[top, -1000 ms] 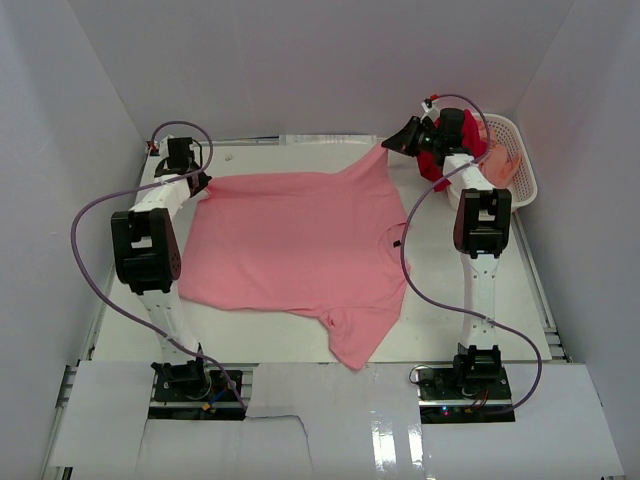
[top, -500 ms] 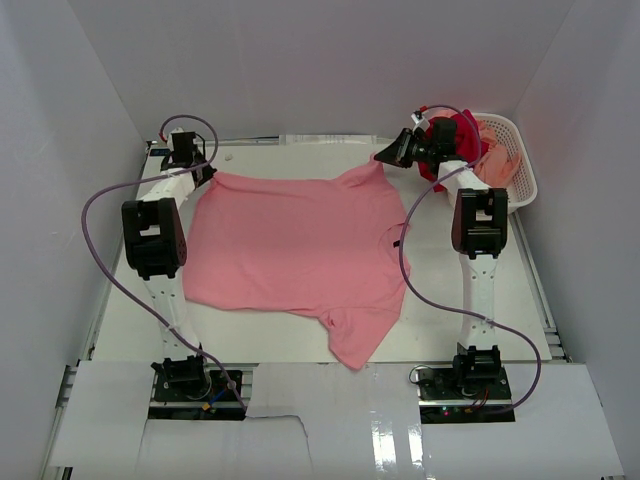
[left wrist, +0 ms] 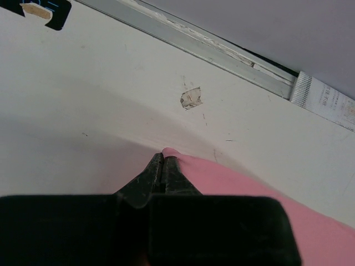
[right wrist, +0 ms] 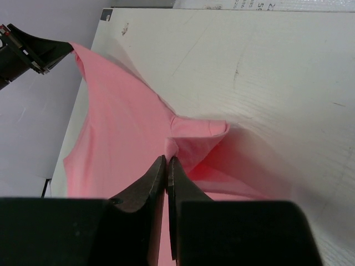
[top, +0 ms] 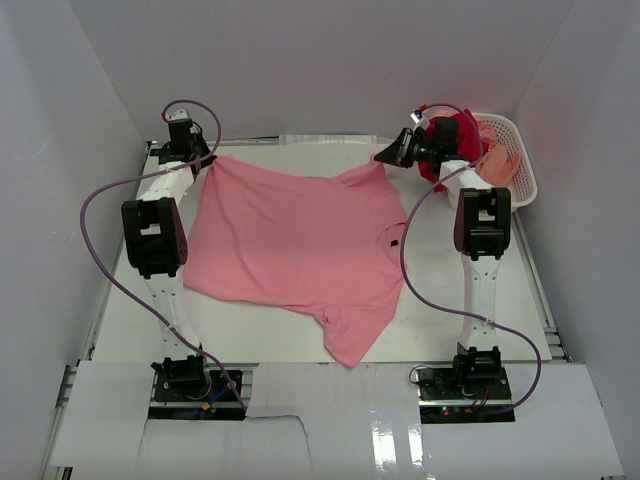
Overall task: Fold and stack the t-shirts
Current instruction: Grap the side of the flattened tshirt furthest away from the robot with both arms
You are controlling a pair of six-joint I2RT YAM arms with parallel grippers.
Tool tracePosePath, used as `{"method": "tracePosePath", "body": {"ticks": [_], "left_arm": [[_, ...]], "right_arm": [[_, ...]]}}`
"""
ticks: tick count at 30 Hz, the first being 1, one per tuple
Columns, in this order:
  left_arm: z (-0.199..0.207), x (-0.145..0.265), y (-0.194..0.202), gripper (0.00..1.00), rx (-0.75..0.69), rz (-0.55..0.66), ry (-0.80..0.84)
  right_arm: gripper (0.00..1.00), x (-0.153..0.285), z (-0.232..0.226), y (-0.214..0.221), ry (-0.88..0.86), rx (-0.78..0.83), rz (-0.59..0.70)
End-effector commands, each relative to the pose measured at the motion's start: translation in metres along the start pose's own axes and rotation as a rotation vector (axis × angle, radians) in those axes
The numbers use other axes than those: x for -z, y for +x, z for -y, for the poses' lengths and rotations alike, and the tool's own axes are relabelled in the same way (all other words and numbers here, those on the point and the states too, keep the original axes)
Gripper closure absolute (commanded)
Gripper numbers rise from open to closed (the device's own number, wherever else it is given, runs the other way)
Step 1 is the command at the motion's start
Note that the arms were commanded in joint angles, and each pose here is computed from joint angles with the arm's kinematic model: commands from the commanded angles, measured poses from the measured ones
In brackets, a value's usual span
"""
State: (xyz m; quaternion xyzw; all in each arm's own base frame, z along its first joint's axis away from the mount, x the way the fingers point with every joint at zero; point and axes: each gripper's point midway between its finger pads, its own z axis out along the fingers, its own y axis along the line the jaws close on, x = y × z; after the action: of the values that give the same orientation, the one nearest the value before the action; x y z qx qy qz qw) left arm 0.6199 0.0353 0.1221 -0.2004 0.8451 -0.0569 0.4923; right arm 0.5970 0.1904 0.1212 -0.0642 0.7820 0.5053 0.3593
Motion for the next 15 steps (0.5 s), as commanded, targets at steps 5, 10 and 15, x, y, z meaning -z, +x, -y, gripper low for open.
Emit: {"method": "tracePosePath", "body": {"ticks": [5, 10, 15], "left_arm": [[0.003, 0.004, -0.007, 1.00, -0.050, 0.024, 0.034], [0.010, 0.009, 0.000, 1.00, -0.113, 0.017, 0.105], [0.005, 0.014, 0.005, 1.00, -0.126, 0.018, 0.087]], "right_arm": [[0.92, 0.011, -0.048, -0.016, -0.064, 0.106, 0.009], [0.92, 0.019, -0.065, -0.013, -0.074, 0.132, 0.006], [0.92, 0.028, -0.074, -0.006, -0.085, 0.147, -0.003]]}}
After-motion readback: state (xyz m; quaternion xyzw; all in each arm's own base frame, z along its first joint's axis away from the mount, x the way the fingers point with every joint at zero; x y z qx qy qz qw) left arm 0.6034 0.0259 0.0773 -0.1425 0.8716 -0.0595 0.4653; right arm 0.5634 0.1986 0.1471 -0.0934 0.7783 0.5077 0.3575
